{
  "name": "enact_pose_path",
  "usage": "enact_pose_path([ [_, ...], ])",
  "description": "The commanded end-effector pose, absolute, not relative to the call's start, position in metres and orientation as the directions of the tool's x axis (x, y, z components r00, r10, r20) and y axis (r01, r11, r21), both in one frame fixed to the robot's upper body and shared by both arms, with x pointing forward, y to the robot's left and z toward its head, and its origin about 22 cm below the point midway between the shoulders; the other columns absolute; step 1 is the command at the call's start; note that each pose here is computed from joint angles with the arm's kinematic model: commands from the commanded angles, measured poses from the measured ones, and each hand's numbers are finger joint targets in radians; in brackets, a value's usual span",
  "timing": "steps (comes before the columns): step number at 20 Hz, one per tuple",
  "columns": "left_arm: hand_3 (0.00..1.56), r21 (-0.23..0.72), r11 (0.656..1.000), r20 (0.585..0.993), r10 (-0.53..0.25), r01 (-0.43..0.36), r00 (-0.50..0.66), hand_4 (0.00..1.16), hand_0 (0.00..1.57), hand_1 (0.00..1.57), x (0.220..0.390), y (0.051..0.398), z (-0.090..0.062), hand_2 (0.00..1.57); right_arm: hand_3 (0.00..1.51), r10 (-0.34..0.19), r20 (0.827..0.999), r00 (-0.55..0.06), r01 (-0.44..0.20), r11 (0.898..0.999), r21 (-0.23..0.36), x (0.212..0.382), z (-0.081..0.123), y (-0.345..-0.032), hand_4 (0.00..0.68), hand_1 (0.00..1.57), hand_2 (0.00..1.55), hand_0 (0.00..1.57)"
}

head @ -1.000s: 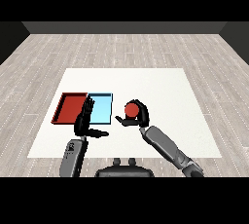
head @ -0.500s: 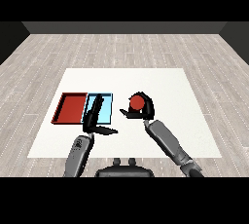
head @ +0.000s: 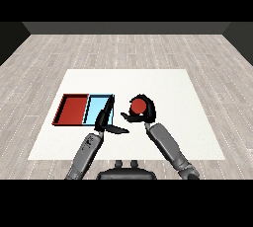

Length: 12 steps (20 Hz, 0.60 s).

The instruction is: Pick the red can and put it in the red box

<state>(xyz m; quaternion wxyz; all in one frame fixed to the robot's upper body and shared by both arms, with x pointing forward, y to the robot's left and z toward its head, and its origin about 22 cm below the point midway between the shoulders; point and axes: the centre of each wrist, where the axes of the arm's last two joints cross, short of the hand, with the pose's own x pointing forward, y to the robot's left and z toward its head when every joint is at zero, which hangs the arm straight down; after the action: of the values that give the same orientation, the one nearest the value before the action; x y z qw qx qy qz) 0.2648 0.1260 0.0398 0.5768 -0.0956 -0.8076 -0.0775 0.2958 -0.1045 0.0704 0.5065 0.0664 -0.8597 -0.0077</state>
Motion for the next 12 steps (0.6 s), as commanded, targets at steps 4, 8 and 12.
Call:
enact_pose_path([
  [4,0.0,-0.002,0.964,0.959,0.077,0.267,-0.272,0.0,0.0,0.0,0.262,0.145,0.012,0.0,1.39,-0.131,0.844,-0.52,-0.131,0.989,0.072,0.283,0.075,-0.118,0.651,1.45,1.44,1.45],
  [8,0.0,-0.006,0.964,0.967,0.073,0.264,-0.244,0.0,0.0,0.0,0.273,0.116,0.0,0.0,1.39,-0.156,0.846,-0.511,-0.148,0.985,0.092,0.287,0.071,-0.103,0.652,1.47,1.44,1.47],
  [12,0.0,-0.011,0.958,0.968,0.081,0.287,-0.236,0.0,0.0,0.0,0.29,0.101,0.005,0.0,1.38,-0.125,0.841,-0.526,-0.143,0.988,0.058,0.28,0.081,-0.097,0.654,1.46,1.43,1.46],
])
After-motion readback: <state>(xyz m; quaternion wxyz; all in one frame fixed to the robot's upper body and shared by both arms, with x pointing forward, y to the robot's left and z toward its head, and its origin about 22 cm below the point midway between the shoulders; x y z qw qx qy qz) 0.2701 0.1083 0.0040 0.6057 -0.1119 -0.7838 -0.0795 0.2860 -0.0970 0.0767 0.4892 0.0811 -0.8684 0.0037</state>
